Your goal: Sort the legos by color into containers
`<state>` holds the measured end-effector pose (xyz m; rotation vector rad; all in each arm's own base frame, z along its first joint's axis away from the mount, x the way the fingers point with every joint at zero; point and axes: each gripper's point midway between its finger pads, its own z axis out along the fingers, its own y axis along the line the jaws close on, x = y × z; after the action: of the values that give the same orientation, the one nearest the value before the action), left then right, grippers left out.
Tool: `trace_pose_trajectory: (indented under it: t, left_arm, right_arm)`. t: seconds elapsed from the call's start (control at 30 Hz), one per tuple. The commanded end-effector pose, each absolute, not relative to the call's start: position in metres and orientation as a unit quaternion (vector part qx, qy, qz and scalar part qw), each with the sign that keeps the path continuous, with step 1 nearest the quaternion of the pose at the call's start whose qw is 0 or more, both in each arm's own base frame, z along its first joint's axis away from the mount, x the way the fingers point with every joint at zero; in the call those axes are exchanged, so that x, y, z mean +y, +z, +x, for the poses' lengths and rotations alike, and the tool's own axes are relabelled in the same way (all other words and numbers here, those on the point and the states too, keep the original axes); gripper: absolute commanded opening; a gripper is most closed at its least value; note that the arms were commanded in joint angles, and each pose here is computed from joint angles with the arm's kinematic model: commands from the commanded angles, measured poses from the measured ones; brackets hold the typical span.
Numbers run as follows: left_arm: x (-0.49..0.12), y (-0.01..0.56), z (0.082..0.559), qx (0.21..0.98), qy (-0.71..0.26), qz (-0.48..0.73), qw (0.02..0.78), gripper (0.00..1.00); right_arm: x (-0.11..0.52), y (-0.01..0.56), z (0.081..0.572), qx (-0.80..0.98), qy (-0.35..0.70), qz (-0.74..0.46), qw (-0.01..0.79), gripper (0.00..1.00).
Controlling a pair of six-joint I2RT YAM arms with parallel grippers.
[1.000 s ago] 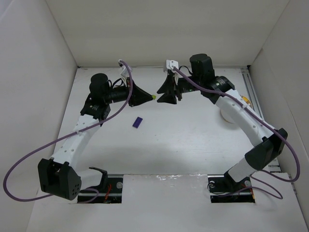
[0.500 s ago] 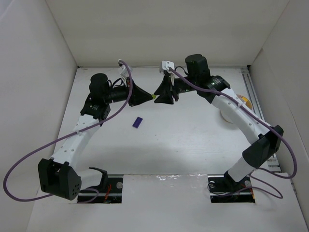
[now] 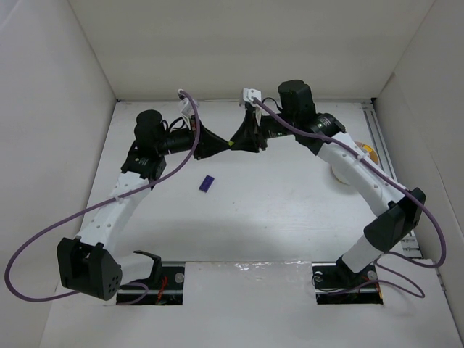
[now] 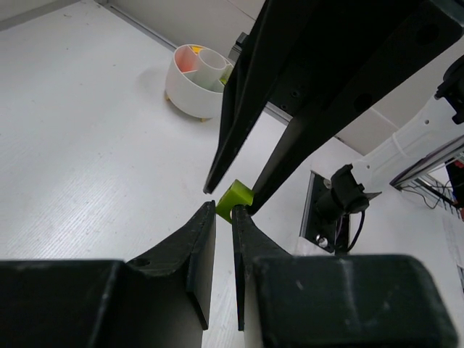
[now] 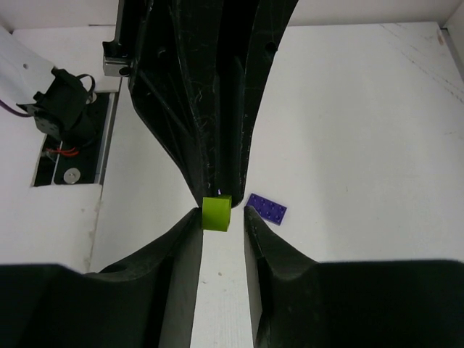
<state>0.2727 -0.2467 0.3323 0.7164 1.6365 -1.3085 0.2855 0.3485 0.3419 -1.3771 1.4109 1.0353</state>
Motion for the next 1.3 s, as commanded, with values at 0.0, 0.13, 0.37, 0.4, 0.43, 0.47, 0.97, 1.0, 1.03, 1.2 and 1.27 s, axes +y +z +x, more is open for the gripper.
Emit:
trace_pose_trajectory:
  t: [0.0,0.13,0.37,0.4,0.43,0.47,0.97,1.0,1.03,1.2,1.27]
  left_arm:
    - [-0.248,0.348,0.268,0.635,-0.528,0.313,0.469,0.00]
    - [-0.248,0.347,0.269,0.634,-0.526,0.316,0.471,0.01]
    - [-0.248,0.340,0.269,0.639,-0.522,0.317,0.467,0.41]
    - [-0.247,0.343,0.267,0.635,-0.520,0.322,0.472,0.47]
    - [-0.247,0.341,0.267,0.636,-0.517,0.324,0.472,0.56]
    - [-0.247,0.336,0.266,0.634,-0.514,0.334,0.472,0.58]
    - [-0.235,0.308,0.230,0.605,-0.480,0.403,0.491,0.68]
    - [-0.233,0.307,0.233,0.604,-0.467,0.411,0.499,0.68]
    - [-0.233,0.302,0.232,0.610,-0.466,0.411,0.492,0.68]
    - [-0.229,0.300,0.251,0.624,-0.430,0.402,0.513,0.68]
    - [-0.230,0.291,0.257,0.640,-0.432,0.394,0.498,0.68]
  right_arm:
    - [0.358,0.367,0.290,0.543,0.414,-0.555,0.476,0.32]
    - [0.358,0.367,0.290,0.545,0.416,-0.553,0.474,0.18]
    - [0.355,0.366,0.287,0.549,0.412,-0.551,0.474,0.05]
    - [0.354,0.367,0.286,0.547,0.412,-0.551,0.477,0.05]
    - [0.352,0.365,0.285,0.550,0.408,-0.549,0.478,0.03]
    - [0.348,0.365,0.290,0.554,0.405,-0.546,0.480,0.03]
    - [0.185,0.294,0.333,0.724,0.285,-0.433,0.456,0.00]
    - [0.172,0.290,0.332,0.733,0.275,-0.429,0.451,0.00]
    - [0.159,0.289,0.329,0.736,0.262,-0.432,0.450,0.00]
    - [0.065,0.247,0.310,0.824,0.177,-0.354,0.406,0.00]
    - [0.039,0.237,0.301,0.845,0.148,-0.323,0.400,0.00]
